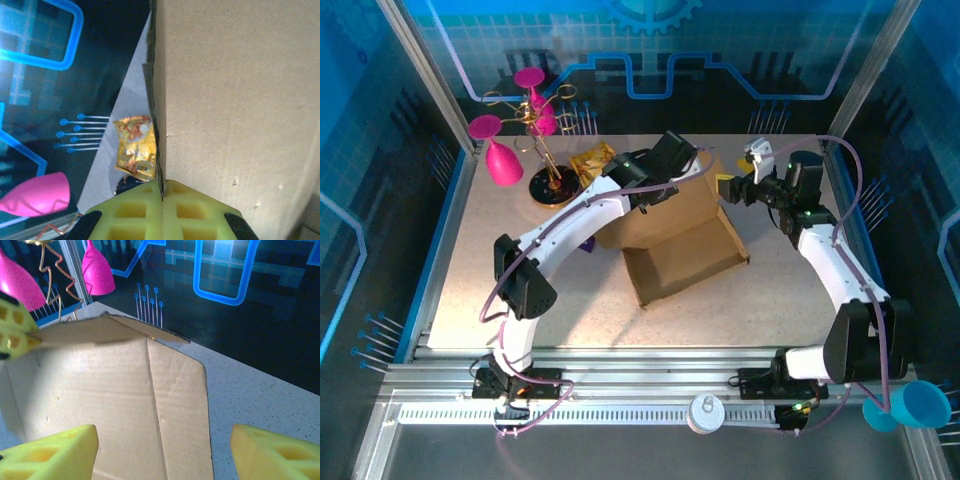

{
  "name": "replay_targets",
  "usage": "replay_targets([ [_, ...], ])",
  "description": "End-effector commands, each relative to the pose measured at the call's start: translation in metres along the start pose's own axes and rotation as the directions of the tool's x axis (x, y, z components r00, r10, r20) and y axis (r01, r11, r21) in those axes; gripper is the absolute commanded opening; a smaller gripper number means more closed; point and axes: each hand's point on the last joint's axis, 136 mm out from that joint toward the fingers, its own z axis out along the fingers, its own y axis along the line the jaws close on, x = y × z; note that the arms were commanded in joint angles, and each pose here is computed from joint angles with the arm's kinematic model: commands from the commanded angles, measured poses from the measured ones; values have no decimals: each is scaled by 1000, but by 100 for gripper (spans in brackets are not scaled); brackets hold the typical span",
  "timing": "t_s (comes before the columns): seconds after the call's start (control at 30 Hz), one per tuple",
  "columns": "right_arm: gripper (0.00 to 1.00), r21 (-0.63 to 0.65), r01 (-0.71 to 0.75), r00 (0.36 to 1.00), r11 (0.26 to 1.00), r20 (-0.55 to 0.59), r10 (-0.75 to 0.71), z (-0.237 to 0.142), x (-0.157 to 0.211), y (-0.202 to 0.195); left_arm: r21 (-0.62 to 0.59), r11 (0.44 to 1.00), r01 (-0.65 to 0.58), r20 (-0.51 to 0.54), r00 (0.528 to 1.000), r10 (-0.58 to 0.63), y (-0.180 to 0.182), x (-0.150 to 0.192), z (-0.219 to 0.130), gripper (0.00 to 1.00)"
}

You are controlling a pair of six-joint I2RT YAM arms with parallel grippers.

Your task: Fold the paper box

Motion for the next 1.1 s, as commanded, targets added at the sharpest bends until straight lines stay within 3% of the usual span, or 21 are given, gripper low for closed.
replay_targets([
  [0.0,72,-69,112,994,991,-2,-112,5,-3,3,-69,997,-35,98,994,41,25,-18,-25,0],
  [0.17,72,-64,77,997,995,-16,-78,12,8,-10,-51,997,-64,126,990,70,20,-24,-26,0],
  [0.67,70,-25,167,986,986,-15,-168,30,4,-36,-13,992,-126,190,974,126,13,-29,-32,0],
  [0.83,61,-42,168,986,985,-16,-169,37,5,-32,-4,991,-132,197,972,130,11,-28,-32,0],
  [1.07,40,-65,153,988,986,-15,-154,43,7,-23,9,993,-116,208,972,112,11,-27,-31,0],
])
